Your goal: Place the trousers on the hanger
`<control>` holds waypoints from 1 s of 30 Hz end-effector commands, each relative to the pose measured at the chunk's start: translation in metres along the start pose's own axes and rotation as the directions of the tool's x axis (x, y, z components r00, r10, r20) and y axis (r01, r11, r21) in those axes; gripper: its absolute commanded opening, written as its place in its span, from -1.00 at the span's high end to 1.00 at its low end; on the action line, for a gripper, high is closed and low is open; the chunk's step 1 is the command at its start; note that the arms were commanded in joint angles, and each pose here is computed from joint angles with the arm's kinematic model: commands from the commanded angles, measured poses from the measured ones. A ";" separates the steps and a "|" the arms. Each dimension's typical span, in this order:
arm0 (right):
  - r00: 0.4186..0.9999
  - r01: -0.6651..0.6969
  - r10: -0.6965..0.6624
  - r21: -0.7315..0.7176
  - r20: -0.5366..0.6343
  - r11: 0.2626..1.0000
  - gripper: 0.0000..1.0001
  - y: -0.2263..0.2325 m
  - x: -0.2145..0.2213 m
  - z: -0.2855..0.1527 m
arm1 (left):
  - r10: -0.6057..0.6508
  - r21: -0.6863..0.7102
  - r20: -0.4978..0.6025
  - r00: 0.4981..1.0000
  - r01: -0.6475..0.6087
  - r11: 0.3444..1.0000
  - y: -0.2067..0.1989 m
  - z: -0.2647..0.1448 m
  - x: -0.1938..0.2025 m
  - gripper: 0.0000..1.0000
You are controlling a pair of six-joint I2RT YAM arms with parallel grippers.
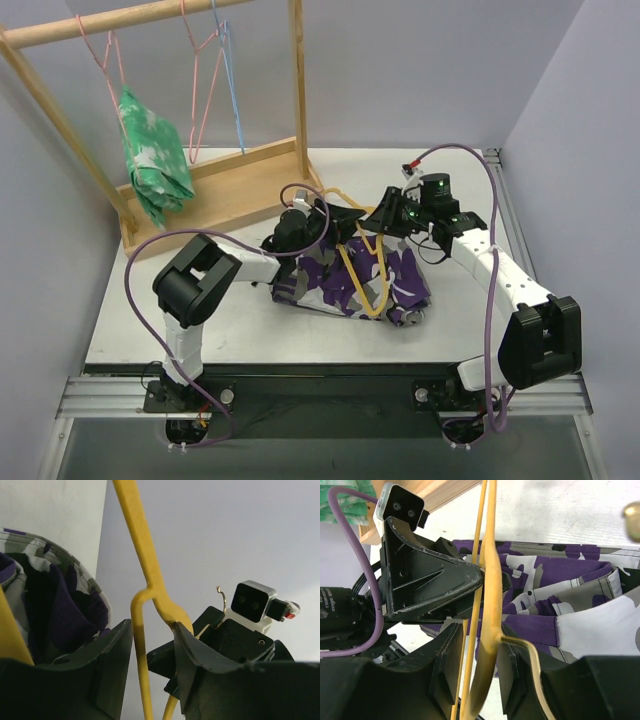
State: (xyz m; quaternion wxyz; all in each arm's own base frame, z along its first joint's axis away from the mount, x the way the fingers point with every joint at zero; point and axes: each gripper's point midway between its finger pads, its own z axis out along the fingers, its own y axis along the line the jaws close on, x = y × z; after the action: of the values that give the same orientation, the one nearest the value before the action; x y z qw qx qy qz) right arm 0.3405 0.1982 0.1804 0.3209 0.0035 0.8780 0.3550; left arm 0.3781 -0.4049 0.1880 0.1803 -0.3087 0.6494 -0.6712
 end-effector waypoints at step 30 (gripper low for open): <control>0.988 0.099 -0.118 0.183 0.098 0.978 1.00 -0.010 0.006 -0.008 | 0.551 -0.234 -0.291 0.782 -0.617 0.752 -0.020 -0.038 0.005 -0.27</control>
State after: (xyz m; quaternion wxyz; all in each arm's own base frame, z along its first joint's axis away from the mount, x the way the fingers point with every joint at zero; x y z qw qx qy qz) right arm 0.3343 0.1857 0.1626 0.3633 0.0112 0.8937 0.2630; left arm 0.3568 -0.3599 0.1947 0.2610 -0.0883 0.8463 -0.4559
